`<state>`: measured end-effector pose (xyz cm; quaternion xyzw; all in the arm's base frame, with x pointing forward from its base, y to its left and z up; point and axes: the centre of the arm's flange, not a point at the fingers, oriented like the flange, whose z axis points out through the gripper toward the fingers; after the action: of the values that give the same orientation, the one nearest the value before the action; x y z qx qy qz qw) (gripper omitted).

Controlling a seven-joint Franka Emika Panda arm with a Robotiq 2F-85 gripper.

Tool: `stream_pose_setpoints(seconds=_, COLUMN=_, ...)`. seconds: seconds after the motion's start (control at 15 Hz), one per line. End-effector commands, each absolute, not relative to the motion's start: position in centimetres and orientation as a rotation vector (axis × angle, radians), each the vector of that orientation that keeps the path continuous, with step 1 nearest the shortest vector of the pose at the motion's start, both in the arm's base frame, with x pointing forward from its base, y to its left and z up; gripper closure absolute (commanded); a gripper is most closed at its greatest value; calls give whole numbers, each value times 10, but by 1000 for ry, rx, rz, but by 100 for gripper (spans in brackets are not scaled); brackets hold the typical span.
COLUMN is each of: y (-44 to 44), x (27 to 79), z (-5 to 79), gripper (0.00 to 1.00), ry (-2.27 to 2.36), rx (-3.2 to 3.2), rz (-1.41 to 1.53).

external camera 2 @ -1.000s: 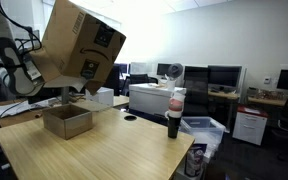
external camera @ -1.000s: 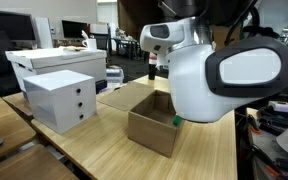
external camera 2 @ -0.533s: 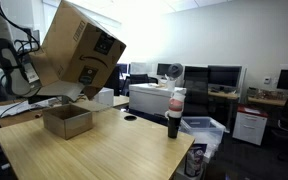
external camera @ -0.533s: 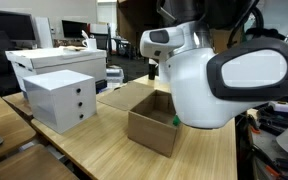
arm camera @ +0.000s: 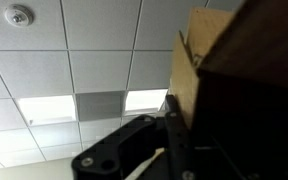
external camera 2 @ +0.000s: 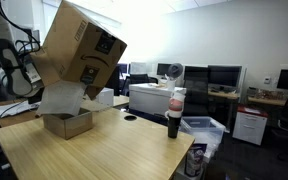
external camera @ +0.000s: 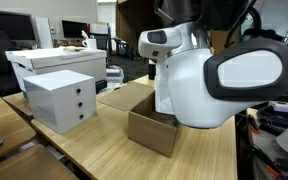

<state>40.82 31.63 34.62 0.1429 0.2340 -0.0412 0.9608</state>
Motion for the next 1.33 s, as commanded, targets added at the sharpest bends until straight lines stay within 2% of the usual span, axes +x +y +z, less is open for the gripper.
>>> stream_pose_setpoints(seconds=0.0, y=318, x=412, z=356, gripper=94, ry=439, rx=291, rz=-89)
stream_pose_setpoints(seconds=1.27, y=327, x=422, z=354, gripper=94, ry=398, rx=202, rz=-26)
